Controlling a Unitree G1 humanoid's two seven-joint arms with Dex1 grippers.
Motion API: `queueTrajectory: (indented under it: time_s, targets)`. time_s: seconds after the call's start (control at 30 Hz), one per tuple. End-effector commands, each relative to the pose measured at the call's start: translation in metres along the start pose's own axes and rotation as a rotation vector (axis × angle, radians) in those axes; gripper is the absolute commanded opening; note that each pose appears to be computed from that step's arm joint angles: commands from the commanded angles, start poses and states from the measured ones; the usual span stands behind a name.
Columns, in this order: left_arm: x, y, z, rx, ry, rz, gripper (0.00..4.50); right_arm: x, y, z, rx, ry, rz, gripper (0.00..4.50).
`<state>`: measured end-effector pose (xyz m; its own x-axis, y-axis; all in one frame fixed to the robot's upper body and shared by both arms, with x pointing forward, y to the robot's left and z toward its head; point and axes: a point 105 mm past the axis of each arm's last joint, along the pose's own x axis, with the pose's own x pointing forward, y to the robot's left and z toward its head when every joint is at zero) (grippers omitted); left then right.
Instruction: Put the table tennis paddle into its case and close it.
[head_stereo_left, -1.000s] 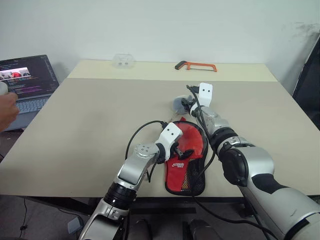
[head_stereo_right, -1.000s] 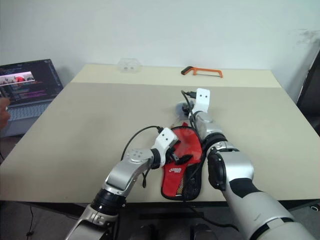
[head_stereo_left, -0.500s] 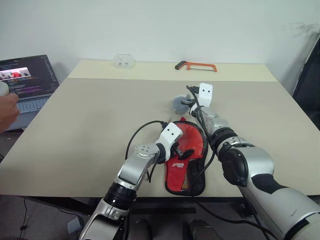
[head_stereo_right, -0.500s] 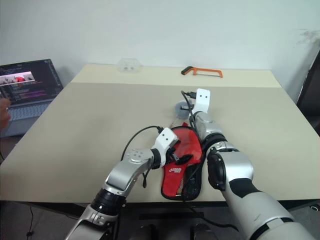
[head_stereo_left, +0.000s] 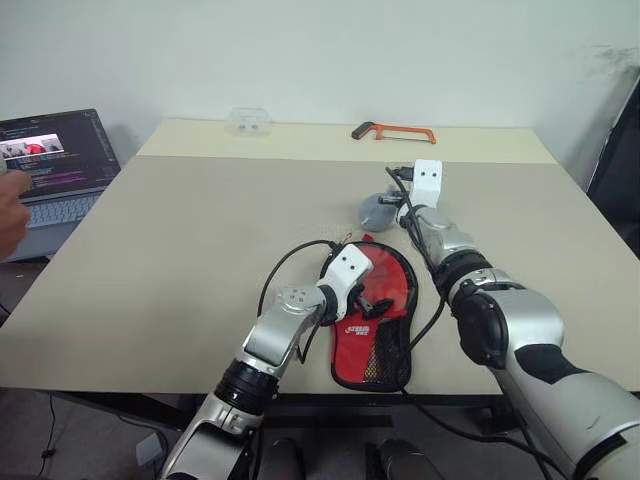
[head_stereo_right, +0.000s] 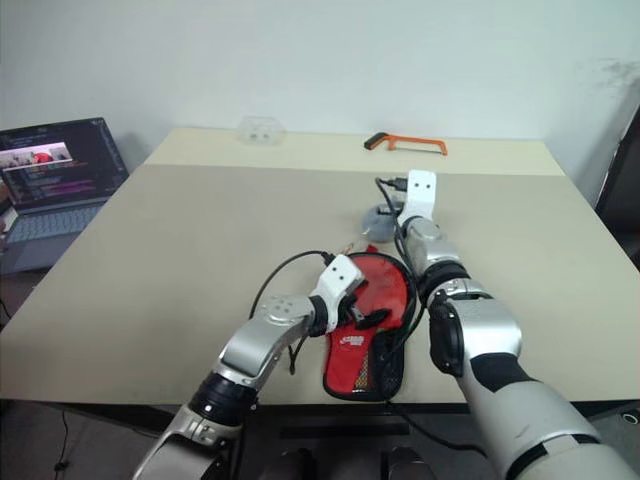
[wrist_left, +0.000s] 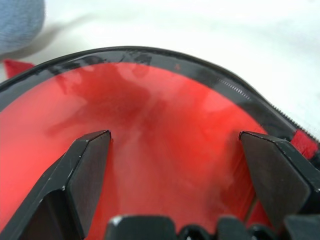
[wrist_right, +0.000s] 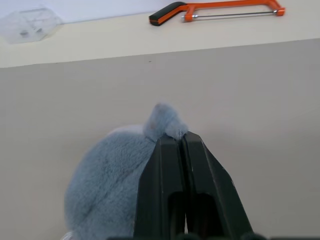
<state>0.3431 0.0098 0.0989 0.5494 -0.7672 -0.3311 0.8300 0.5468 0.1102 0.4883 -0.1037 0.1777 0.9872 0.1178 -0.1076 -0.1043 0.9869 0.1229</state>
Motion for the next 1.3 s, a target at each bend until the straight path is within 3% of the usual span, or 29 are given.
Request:
queueTrajectory:
  time_s: [0.03,1.3]
  targets:
    - [0.005,-0.005,0.005,0.008,-0.017,-0.03,4.5,-0.002,-0.026,0.039,-0.035,-0.115,-0.074,0.03]
    - [0.01,-0.009,0.0,-0.003,-0.008,-0.083,4.5,-0.041,-0.169,0.024,-0.25,-0.027,-0.432,0.03]
